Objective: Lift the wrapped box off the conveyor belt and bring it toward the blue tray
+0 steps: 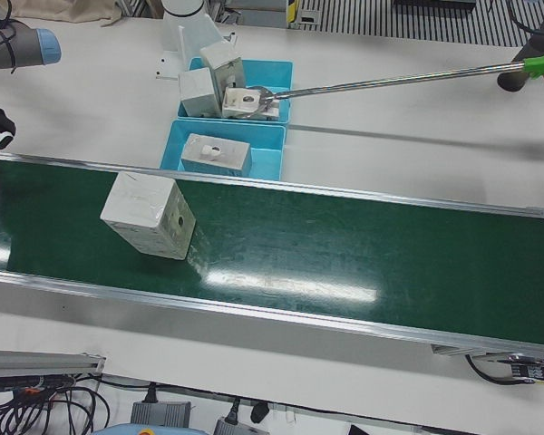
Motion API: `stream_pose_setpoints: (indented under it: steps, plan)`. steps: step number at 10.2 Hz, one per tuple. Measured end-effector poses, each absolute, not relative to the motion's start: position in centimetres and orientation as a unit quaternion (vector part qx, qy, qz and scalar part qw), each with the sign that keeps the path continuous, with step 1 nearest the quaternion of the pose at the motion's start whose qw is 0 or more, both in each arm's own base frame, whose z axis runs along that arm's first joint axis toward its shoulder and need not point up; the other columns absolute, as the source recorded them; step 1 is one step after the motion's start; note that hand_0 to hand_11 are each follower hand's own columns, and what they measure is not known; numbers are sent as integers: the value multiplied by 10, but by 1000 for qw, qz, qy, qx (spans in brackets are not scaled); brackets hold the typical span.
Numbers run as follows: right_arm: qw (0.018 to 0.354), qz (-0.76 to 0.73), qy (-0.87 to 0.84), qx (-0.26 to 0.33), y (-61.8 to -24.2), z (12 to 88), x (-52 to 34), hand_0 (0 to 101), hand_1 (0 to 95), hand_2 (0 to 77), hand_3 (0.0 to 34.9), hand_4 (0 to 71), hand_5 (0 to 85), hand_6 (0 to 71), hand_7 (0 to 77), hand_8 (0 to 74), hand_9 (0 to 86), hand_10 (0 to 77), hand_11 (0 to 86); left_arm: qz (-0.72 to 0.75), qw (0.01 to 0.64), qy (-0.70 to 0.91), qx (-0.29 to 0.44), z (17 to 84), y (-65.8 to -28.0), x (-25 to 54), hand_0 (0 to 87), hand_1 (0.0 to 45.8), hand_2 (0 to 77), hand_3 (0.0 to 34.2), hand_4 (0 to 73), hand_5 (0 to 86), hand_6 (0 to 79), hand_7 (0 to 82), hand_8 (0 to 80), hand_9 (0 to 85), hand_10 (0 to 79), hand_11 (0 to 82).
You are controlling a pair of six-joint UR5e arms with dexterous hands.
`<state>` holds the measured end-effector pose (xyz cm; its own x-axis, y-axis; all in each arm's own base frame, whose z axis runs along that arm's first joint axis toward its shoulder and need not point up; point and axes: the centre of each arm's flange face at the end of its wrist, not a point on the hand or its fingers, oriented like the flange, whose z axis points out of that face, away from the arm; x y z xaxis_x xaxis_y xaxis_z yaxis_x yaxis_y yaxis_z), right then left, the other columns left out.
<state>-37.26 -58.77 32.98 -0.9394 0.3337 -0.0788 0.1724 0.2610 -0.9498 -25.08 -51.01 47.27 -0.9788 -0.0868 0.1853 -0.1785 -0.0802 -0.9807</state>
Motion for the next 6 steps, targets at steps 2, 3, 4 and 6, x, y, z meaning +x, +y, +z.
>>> stream_pose_setpoints:
  steps: [2,3,4,6]
  plan:
    - [68,585,-792,-161,-588,327,-373,472,153,87,0,98,164,33,33,5,16,0,11,728,31,-677,98,473,-510,-251,0,0,11,0,0,11,5,5,5,5,5,5]
    - [68,584,-793,-162,-587,325,-373,482,218,164,1,98,169,33,33,5,16,0,11,728,31,-677,98,473,-510,-251,0,0,11,0,0,11,5,5,5,5,5,5]
    - [67,582,-794,-163,-587,323,-373,495,224,300,0,98,169,33,38,5,16,0,11,728,31,-677,98,473,-510,-251,0,0,11,0,0,11,5,5,5,5,5,5]
    - [67,582,-794,-163,-587,322,-372,496,213,224,0,109,169,33,38,5,16,0,11,728,31,-677,98,473,-510,-251,0,0,11,0,0,11,5,5,5,5,5,5]
